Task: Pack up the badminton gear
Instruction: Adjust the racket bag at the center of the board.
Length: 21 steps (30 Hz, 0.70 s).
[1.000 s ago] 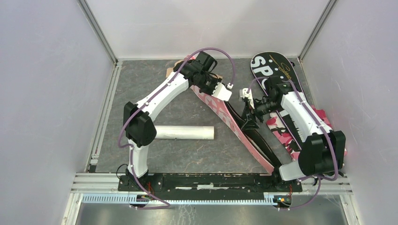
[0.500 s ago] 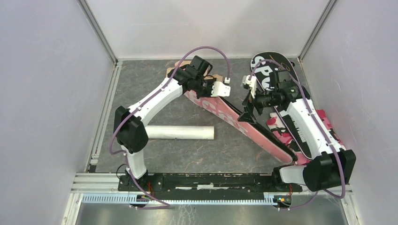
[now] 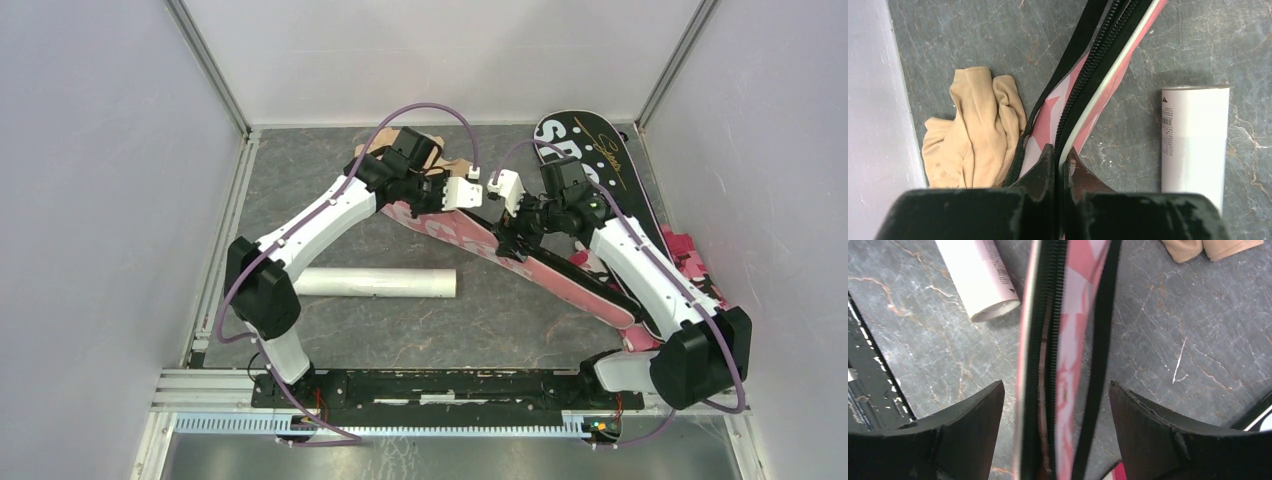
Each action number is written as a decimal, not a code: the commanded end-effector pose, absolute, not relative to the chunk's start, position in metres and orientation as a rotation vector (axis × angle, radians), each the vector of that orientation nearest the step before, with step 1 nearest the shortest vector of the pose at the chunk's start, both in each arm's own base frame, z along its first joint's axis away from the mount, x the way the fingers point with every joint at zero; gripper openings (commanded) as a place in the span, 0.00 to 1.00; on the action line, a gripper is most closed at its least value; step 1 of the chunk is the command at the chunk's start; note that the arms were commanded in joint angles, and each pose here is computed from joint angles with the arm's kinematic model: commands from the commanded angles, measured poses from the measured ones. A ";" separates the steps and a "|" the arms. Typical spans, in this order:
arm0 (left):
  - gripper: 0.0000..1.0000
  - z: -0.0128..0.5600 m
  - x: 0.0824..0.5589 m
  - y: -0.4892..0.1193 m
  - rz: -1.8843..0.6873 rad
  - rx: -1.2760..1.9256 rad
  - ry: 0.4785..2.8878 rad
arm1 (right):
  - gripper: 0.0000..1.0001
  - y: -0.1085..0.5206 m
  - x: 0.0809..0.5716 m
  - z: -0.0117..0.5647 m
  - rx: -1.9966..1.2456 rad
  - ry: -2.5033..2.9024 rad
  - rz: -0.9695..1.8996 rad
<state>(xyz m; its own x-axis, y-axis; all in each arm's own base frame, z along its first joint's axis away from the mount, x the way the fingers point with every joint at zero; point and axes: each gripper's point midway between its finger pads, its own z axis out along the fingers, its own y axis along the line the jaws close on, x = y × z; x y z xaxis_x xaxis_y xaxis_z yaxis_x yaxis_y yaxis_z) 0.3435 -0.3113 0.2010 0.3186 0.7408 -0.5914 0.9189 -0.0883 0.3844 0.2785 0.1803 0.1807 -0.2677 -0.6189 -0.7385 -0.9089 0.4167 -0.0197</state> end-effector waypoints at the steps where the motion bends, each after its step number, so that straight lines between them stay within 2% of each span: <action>1: 0.02 0.248 0.338 -0.315 -0.328 1.752 1.377 | 0.77 0.179 0.296 0.181 -1.330 1.955 0.453; 9: 0.03 0.261 0.336 -0.307 -0.306 1.638 1.389 | 0.55 0.189 0.293 0.169 -1.452 1.918 0.489; 11: 0.03 0.264 0.336 -0.305 -0.306 1.605 1.395 | 0.44 0.190 0.294 0.170 -1.473 1.910 0.481; 15: 0.06 0.265 0.334 -0.299 -0.311 1.567 1.417 | 0.12 0.189 0.306 0.188 -1.489 1.873 0.427; 17: 0.09 0.264 0.332 -0.295 -0.321 1.555 1.431 | 0.00 0.187 0.311 0.196 -1.502 1.852 0.387; 21: 0.18 0.264 0.328 -0.287 -0.334 1.548 1.432 | 0.00 0.181 0.322 0.200 -1.560 1.821 0.302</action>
